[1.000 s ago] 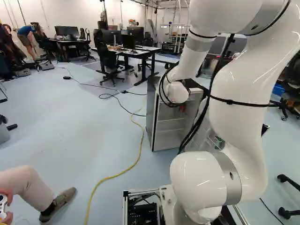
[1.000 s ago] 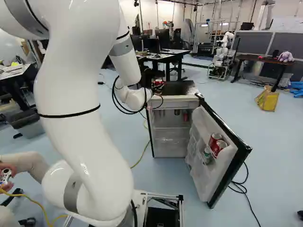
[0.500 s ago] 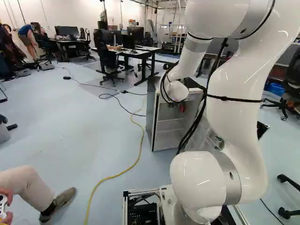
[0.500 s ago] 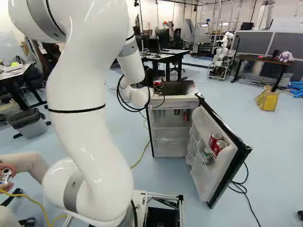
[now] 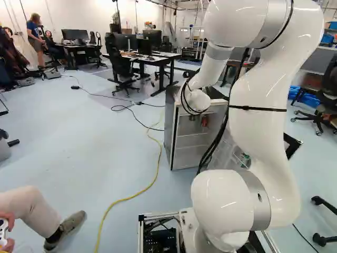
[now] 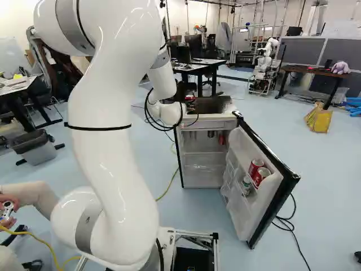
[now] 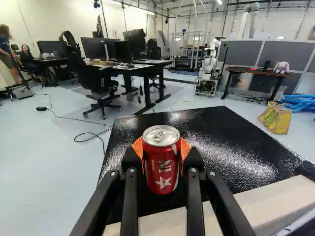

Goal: Grab a drink from the fridge

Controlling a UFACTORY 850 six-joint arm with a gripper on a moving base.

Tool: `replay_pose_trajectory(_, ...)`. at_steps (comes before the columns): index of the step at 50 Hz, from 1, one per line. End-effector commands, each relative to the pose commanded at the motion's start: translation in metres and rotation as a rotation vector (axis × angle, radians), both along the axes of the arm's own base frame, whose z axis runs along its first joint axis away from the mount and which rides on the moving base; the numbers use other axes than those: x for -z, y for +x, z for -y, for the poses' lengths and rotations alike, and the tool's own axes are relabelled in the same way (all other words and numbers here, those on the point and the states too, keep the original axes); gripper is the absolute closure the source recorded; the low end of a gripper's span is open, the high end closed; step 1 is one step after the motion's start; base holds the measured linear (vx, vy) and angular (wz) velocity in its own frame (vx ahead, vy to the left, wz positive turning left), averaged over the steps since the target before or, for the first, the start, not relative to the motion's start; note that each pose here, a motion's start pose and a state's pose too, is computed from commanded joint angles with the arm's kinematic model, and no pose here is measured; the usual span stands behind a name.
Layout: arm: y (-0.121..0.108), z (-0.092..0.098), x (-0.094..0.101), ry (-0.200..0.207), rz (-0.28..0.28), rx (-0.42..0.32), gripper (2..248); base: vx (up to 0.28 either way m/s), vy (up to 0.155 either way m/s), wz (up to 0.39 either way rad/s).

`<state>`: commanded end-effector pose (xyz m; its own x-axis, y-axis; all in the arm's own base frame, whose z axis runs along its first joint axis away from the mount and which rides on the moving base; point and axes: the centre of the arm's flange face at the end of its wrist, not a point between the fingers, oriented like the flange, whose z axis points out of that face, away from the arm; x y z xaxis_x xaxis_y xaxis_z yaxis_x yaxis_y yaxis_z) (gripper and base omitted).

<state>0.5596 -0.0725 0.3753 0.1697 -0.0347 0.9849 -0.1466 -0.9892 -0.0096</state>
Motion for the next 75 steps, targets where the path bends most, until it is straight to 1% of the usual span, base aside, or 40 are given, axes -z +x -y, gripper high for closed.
replay_pose_trajectory(18, 0.019, 0.004, 0.003, -0.002, 0.012, 0.002, 159, 0.000, 0.000, 0.000)
replay_pose_trajectory(52, 0.024, 0.004, 0.003, -0.002, 0.015, 0.002, 159, 0.000, 0.000, 0.000)
replay_pose_trajectory(62, 0.024, 0.004, 0.008, -0.001, 0.007, 0.002, 159, 0.000, 0.000, 0.000)
replay_pose_trajectory(75, 0.024, 0.004, 0.009, -0.001, 0.006, 0.002, 159, 0.000, 0.000, 0.000)
